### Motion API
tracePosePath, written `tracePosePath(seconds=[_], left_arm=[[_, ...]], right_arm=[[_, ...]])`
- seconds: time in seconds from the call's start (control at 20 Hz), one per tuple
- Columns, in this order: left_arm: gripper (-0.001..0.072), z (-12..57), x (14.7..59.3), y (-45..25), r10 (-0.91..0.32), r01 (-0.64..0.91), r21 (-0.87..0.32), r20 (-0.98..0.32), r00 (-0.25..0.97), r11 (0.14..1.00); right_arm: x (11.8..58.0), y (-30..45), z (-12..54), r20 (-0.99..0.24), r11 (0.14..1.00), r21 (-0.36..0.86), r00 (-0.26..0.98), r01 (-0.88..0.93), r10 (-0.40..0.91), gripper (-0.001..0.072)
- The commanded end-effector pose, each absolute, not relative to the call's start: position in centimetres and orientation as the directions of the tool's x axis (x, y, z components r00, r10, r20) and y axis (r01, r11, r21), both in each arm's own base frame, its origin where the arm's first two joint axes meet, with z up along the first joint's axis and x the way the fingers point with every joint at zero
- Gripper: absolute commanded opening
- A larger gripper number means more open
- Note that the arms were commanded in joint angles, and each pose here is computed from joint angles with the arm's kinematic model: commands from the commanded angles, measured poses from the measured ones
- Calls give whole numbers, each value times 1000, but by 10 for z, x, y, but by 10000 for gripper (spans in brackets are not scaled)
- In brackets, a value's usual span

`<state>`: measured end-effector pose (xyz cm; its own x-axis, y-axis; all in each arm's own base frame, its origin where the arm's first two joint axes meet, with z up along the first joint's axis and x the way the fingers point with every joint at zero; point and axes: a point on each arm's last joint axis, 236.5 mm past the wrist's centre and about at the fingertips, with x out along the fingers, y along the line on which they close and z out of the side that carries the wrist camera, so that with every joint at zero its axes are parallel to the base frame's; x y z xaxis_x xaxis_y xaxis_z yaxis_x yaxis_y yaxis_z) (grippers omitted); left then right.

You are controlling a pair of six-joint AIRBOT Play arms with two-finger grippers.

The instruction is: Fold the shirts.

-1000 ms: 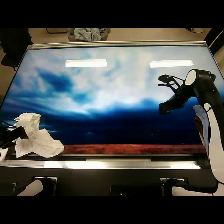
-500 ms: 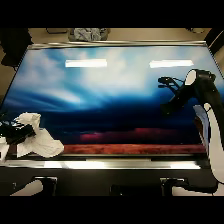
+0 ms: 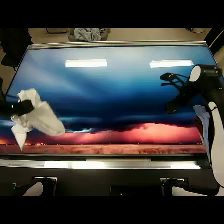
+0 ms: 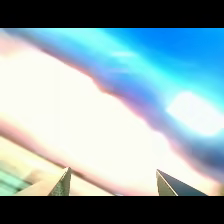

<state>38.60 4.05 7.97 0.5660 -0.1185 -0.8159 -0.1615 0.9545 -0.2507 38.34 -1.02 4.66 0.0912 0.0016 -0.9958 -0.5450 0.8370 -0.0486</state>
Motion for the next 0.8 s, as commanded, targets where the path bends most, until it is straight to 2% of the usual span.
tracePosePath(seconds=[0.0, 0.15, 0.3, 0.45, 0.7, 0.75], left_arm=[[27, 189, 406, -80, -337, 141, -355, -584, 738, 924], [27, 196, 382, -173, -498, 338, -370, -567, 655, 865], [28, 167, 355, -241, -590, 439, -398, -617, 521, 805], [28, 118, 327, -303, -624, 501, -421, -695, 358, 756], [45, 22, 249, -393, -617, 546, -501, -786, 36, 671], [298, 9, 238, -402, -605, 547, -507, -796, -1, 666]], right_arm=[[406, -34, 110, -947, 820, -255, 304, -512, -104, 612], [402, -40, 177, -875, 815, -365, 465, -451, -135, 612], [382, -40, 225, -813, 826, -410, 565, -386, -140, 612], [360, -40, 250, -781, 832, -427, 608, -354, -142, 612], [344, -44, 259, -776, 832, -439, 610, -340, -160, 612], [345, -44, 259, -775, 832, -440, 611, -339, -160, 612]])
